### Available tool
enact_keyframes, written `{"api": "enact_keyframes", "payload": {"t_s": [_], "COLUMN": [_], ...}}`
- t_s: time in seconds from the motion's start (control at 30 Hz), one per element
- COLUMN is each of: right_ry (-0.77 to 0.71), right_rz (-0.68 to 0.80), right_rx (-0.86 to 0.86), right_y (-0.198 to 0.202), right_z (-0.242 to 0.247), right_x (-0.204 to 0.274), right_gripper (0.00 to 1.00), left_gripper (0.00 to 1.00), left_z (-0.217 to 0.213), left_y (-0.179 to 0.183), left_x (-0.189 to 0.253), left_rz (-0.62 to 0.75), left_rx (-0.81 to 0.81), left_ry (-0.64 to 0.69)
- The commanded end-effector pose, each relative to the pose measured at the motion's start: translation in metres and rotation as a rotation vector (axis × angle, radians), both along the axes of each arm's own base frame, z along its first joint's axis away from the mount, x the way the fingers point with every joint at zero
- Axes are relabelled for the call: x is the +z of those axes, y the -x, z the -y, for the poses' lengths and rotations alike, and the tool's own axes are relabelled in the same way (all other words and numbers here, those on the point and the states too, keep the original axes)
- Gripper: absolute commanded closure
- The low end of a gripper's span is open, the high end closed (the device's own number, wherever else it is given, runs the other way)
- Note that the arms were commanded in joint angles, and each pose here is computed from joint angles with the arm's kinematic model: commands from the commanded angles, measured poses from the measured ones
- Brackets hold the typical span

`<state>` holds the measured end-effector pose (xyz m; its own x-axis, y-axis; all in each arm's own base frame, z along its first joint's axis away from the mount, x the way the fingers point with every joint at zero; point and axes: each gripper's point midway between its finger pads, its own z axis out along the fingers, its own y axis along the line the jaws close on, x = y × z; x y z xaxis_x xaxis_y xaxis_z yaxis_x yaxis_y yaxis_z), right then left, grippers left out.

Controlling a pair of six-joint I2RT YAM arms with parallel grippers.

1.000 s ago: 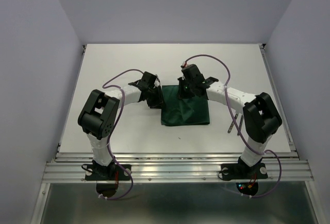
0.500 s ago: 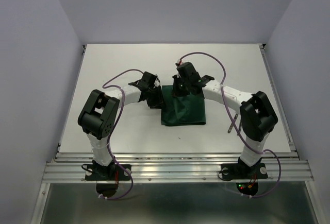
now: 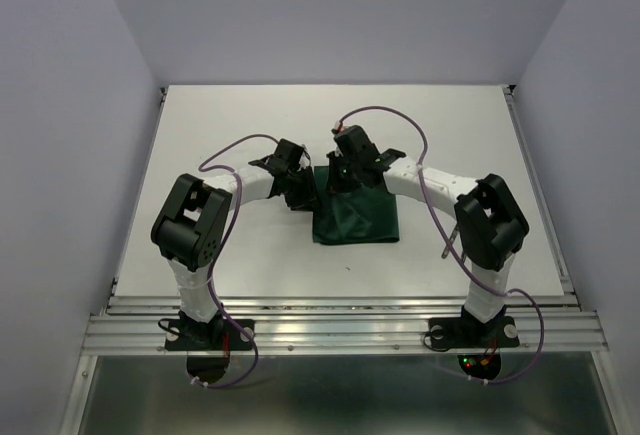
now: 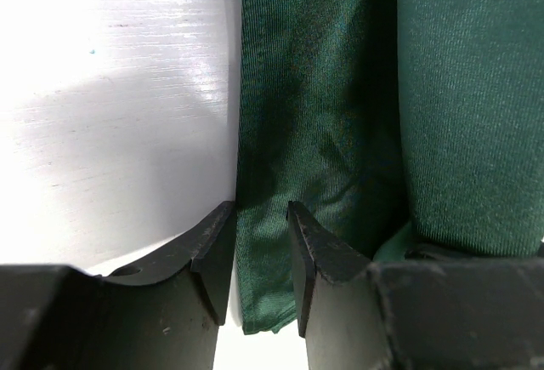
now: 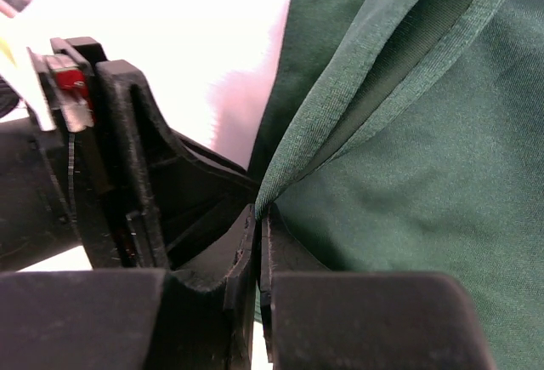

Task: Fold the napkin into a case and place the utensils inside
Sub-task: Fold the rectangle-folded napkin at the center of the board.

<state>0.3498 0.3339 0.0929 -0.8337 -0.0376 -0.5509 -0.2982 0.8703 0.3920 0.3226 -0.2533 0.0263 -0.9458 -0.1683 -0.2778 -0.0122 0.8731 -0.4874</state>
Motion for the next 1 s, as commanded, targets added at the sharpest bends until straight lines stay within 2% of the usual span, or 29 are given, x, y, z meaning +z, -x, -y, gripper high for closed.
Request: {"api": "enact_keyframes", "payload": {"t_s": [0.0,0.97], "right_ry": [-0.062,-0.11], "right_rz": [0.045,0.035], "right_rx": [0.012,0.028], "right_y": [-0.011,-0.012], "right_z": [-0.02,-0.037], "right_x": [0.02,0.023], "right_gripper": [0.95,0.94], "left_gripper": [0.59,0.59], "left_z": [0.001,0.001], "left_y": [0.006,0.007], "left_x": [-0.006,-0.005], "left_rz": [-0.006,-0.006], "left_rx": [-0.028,-0.032], "left_ry": [-0.013,-0.015]}}
